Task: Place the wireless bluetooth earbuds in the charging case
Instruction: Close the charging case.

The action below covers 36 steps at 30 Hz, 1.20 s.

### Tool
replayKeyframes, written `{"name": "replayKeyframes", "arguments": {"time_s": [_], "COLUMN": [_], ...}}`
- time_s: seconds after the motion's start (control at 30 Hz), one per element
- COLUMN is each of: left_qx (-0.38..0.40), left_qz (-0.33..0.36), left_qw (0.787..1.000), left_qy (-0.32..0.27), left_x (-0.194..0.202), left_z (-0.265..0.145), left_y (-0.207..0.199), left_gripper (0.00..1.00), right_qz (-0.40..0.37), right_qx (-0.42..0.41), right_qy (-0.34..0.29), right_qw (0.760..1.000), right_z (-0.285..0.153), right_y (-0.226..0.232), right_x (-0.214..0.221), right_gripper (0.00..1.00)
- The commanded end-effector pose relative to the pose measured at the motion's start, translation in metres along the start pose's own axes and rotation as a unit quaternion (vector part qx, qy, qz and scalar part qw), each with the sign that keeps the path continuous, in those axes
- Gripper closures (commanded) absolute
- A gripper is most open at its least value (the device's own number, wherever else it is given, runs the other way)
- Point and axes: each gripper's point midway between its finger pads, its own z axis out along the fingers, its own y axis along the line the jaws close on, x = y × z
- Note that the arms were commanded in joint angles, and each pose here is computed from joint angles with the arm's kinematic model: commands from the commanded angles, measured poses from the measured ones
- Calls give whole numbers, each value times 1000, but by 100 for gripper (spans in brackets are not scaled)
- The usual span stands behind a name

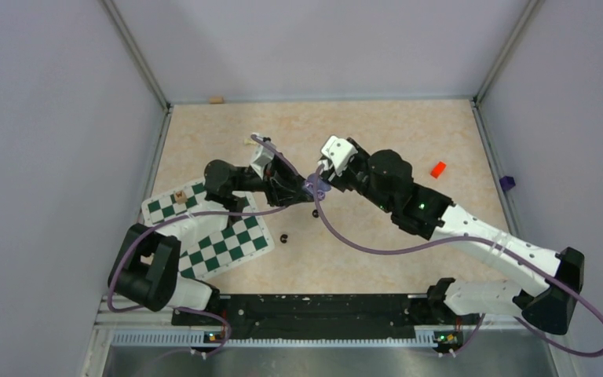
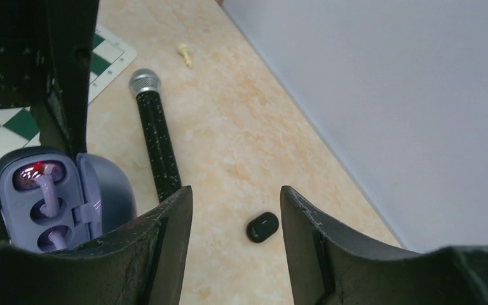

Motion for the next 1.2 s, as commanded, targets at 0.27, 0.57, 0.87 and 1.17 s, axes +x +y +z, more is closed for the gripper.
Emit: {"name": "replayKeyframes", "arguments": {"time_s": [0.27, 0.57, 0.87, 1.17], "left_qx": [26, 25, 27, 34], "left_qz": [47, 48, 49, 53], "left_qw": [999, 999, 998, 998], "left_qy": [5, 4, 4, 5], "left_x": [-13, -13, -14, -16], "left_z": [6, 6, 7, 7], "left_y": [-9, -9, -10, -15], "left_gripper": [100, 100, 100, 100], "right_qz": [-11, 3, 27, 79], "right_qx": [-81, -179, -238, -203], "right_qy": [-63, -78, -89, -71], "right_qw": [995, 981, 967, 973], "right_z": [-33, -47, -59, -39], "right_y": [15, 45, 60, 35], "right_x": [-24, -36, -50, -44], "right_gripper": [45, 44, 42, 15]}}
